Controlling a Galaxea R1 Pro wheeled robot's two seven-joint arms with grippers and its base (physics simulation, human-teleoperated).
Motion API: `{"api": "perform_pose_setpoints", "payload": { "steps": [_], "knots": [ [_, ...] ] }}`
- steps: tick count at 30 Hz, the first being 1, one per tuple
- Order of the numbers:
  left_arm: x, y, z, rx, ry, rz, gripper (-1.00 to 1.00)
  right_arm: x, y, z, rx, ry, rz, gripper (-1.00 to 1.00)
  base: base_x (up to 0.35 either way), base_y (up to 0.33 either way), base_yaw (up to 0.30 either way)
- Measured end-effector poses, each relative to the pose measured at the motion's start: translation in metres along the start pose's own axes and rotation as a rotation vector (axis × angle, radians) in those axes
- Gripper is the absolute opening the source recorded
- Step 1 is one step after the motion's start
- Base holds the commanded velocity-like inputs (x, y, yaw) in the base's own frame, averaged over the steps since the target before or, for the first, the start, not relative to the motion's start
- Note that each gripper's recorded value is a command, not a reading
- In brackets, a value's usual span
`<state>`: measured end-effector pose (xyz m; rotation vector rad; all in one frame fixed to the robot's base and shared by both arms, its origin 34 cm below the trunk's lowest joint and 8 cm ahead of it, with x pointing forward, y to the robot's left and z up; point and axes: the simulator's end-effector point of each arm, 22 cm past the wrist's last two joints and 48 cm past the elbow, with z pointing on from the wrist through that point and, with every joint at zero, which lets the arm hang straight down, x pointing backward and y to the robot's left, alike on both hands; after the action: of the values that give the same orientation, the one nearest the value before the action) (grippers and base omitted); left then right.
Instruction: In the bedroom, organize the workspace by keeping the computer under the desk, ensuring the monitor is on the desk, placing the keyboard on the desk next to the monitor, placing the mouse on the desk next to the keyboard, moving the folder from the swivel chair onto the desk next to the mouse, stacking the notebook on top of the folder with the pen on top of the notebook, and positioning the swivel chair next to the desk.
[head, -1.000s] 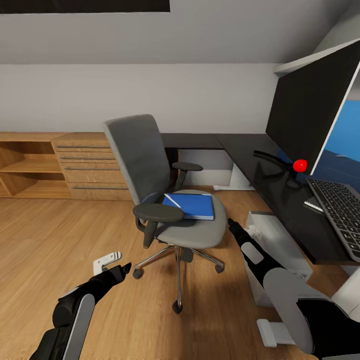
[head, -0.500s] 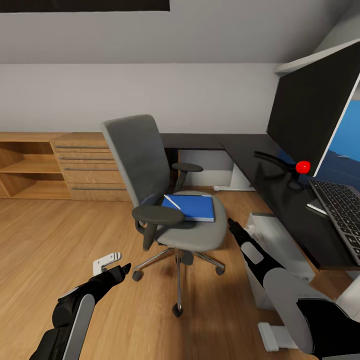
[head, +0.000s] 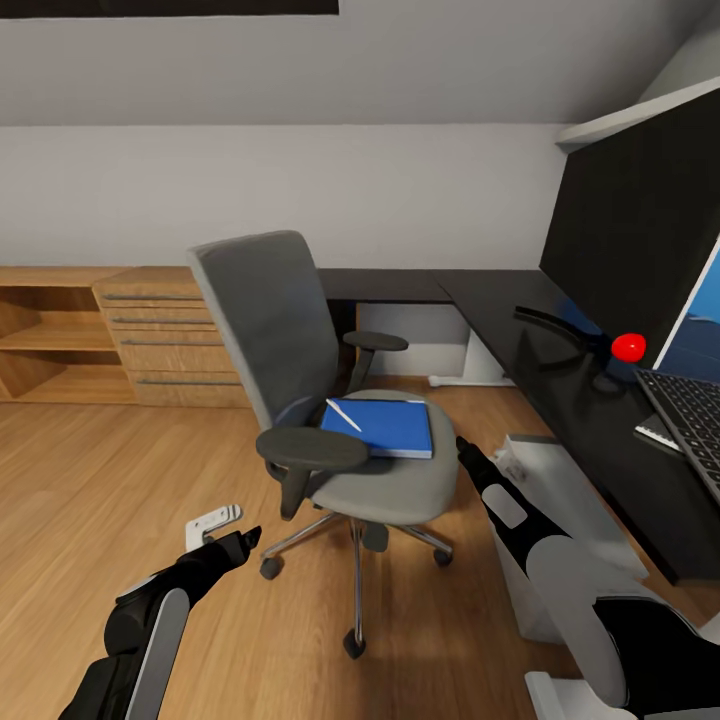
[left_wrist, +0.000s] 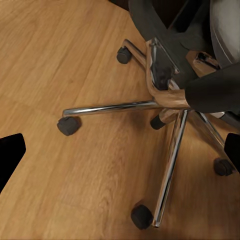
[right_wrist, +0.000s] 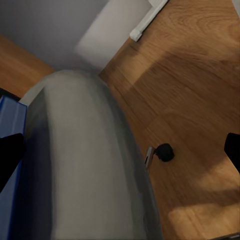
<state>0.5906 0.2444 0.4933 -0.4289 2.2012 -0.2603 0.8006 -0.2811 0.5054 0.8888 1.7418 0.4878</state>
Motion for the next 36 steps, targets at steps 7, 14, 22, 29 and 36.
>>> {"api": "perform_pose_setpoints", "payload": {
  "steps": [7,14,22,29,36],
  "knots": [
    [0.0002,0.0007,0.0000,-0.001,0.001,0.000,1.00,0.0019,-0.0012,-0.0001,0.003,0.004,0.000,1.00,0.003,0.000,0.000],
    [0.0003,0.0007,0.0000,-0.001,0.002,0.000,1.00,0.0037,-0.0005,-0.0003,0.002,0.006,0.000,1.00,0.000,0.000,0.000],
    [0.0005,0.0008,0.0000,-0.002,0.003,0.000,1.00,0.0037,-0.0005,-0.0003,0.002,0.006,0.000,1.00,0.000,0.000,0.053],
    [0.0007,0.0006,0.0000,-0.001,0.003,0.000,1.00,0.0038,-0.0005,-0.0003,0.002,0.006,0.000,1.00,0.000,0.000,0.162],
    [0.0007,0.0008,0.0000,-0.002,0.003,0.000,1.00,0.0031,0.0000,-0.0002,0.002,0.005,0.000,1.00,0.000,0.000,0.179]
  ]
}}
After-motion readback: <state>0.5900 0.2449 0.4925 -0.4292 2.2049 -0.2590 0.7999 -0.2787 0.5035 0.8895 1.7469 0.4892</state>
